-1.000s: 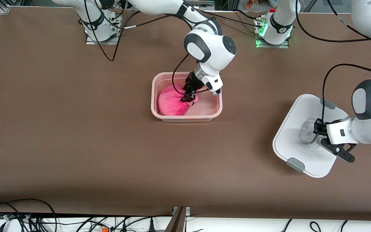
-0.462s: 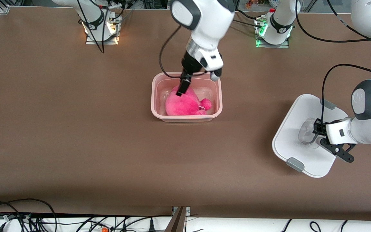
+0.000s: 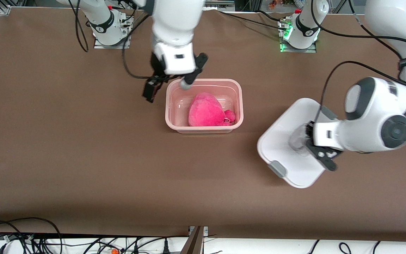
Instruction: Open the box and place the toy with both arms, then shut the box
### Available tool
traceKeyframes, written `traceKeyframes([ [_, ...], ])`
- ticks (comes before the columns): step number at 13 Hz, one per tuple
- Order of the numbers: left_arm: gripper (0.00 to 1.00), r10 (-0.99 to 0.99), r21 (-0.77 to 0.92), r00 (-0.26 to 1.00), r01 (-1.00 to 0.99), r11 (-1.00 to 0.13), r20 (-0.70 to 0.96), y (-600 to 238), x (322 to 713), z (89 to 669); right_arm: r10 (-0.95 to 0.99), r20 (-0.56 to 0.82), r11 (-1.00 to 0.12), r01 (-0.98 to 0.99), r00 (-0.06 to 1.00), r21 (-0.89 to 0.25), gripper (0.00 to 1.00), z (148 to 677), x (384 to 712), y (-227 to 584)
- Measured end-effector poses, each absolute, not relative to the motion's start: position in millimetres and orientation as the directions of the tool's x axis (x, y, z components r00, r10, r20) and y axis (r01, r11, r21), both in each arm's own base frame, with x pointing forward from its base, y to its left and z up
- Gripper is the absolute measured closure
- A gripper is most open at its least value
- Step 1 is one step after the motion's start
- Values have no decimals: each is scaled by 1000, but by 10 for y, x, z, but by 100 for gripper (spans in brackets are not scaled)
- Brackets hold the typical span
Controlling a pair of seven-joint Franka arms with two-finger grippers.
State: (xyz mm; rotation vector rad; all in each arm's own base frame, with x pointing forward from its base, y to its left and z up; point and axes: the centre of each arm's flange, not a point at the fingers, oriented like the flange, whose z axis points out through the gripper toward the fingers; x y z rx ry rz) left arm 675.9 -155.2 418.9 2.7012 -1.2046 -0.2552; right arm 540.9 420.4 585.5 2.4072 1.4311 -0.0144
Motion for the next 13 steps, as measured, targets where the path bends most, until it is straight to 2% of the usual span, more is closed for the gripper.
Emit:
traceKeyframes([
  [3,93,-850,220,522,-823,-523,-71,-2667,6362,4395,787,-97,-588,789,609,179,0,6112,5711,3489],
  [6,93,-933,220,352,-907,-360,-74,-3850,5726,4382,709,-47,-698,710,703,93,0,6362,5827,2804],
  [10,93,-981,237,175,-952,-191,-89,-4768,5045,4152,546,-31,-837,547,837,10,0,6496,5762,1714],
  [13,93,-994,223,98,-969,-107,-50,-5014,4936,3999,415,-13,-908,413,910,-69,0,6455,5558,951],
])
